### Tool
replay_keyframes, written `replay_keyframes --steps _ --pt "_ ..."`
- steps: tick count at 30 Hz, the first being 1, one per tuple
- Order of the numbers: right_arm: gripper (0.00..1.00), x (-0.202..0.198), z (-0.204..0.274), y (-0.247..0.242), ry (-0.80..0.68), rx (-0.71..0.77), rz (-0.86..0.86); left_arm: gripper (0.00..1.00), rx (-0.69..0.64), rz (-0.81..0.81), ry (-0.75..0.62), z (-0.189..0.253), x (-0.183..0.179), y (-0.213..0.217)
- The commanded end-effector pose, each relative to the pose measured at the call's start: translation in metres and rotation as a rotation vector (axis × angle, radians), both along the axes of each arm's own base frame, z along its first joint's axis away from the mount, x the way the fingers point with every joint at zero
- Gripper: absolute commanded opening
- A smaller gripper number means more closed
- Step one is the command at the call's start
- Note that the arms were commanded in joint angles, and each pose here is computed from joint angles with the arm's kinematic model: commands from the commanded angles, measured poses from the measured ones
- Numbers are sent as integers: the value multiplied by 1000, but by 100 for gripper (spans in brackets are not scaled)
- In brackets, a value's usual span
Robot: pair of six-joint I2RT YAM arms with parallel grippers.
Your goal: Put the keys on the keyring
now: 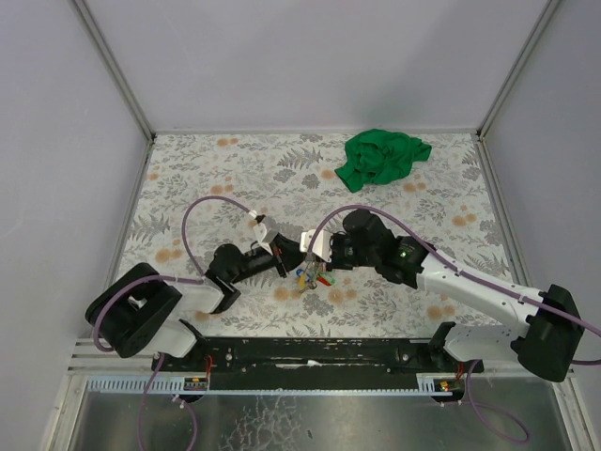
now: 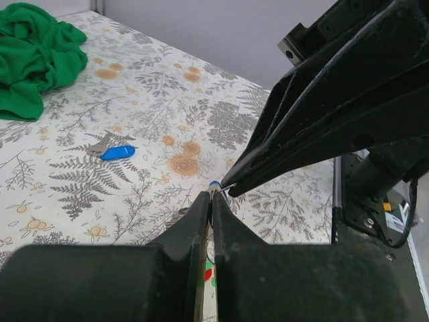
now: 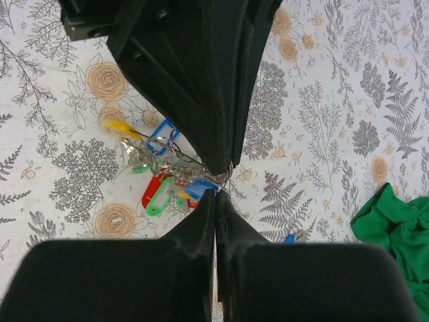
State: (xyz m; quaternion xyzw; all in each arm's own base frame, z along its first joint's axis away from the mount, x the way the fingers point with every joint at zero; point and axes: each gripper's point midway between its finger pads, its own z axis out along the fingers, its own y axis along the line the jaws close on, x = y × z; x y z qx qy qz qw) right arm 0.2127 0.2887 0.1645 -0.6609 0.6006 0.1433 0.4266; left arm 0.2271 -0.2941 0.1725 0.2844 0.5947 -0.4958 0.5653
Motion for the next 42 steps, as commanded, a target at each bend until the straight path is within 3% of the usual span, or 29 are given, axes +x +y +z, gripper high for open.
replay_keyframes --steps 1,16,24,33,42 --pt "0 -14 -9 1 44 1 11 0 -247 193 -138 65 19 12" --pt "0 -13 -29 3 37 32 -8 0 -328 397 -70 71 26 21" --pt "0 6 -33 -11 82 68 -124 0 -310 330 -100 72 14 15" --pt "0 -7 -47 -3 231 37 -42 0 -329 342 -89 75 12 21" --pt "0 -7 -32 3 205 70 -2 0 -305 311 -83 68 12 13"
